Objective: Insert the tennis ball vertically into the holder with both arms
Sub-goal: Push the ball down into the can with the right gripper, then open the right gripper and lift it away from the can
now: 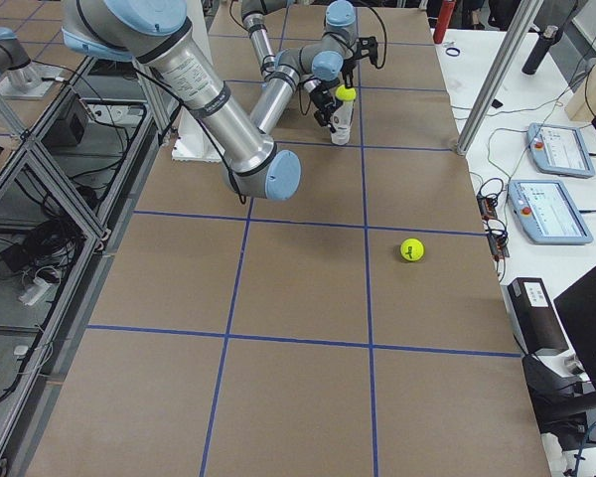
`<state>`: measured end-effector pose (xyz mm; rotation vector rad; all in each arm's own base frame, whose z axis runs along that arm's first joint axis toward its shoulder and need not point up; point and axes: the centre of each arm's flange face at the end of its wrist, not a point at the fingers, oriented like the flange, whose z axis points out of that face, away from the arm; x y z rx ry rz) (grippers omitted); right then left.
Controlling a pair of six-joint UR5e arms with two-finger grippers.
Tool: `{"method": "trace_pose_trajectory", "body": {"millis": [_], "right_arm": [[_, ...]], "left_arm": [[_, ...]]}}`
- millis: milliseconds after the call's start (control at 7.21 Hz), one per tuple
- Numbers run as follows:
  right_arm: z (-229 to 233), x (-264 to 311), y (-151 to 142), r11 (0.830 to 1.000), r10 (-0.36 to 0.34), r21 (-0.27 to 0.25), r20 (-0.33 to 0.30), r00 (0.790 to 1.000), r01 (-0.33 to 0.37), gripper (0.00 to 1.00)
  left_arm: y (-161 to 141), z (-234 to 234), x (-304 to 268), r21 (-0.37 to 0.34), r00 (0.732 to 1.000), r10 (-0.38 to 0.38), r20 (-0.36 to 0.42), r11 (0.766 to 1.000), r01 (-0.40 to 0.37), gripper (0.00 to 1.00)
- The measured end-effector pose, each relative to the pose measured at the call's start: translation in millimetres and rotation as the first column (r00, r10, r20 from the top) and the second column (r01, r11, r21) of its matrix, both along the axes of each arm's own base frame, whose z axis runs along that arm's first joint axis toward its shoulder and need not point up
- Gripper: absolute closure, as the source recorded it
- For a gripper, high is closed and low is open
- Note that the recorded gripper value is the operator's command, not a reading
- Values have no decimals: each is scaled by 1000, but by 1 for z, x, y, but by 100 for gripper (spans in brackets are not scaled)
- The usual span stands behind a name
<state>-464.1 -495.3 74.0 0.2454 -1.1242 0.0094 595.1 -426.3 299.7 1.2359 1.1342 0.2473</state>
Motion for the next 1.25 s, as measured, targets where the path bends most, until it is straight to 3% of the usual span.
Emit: {"method": "trace_pose_trajectory", "body": {"millis": [694,832,971,1110,1249], "right_arm": [[5,-5,0,1000,-5,-4,-10,1000,5,100],[4,-4,0,1000,-4,-2,-8,1000,4,44],[2,-3,1,1000,-4,2,-4,1000,4,2],[1,-2,1,1000,-4,4,-1,1000,4,1],[0,-2,2,1000,-2,3,2,1000,2,1]], "left_arm": [[0,1,0,-1,1000,0,2,1000,0,14],[0,1,0,-1,1000,0,2,1000,0,13],[0,0,0,0,1000,0,2,1000,0,13],[0,0,0,0,1000,-1,2,1000,1,13],[0,0,0,1,1000,-1,2,1000,1,1]]}}
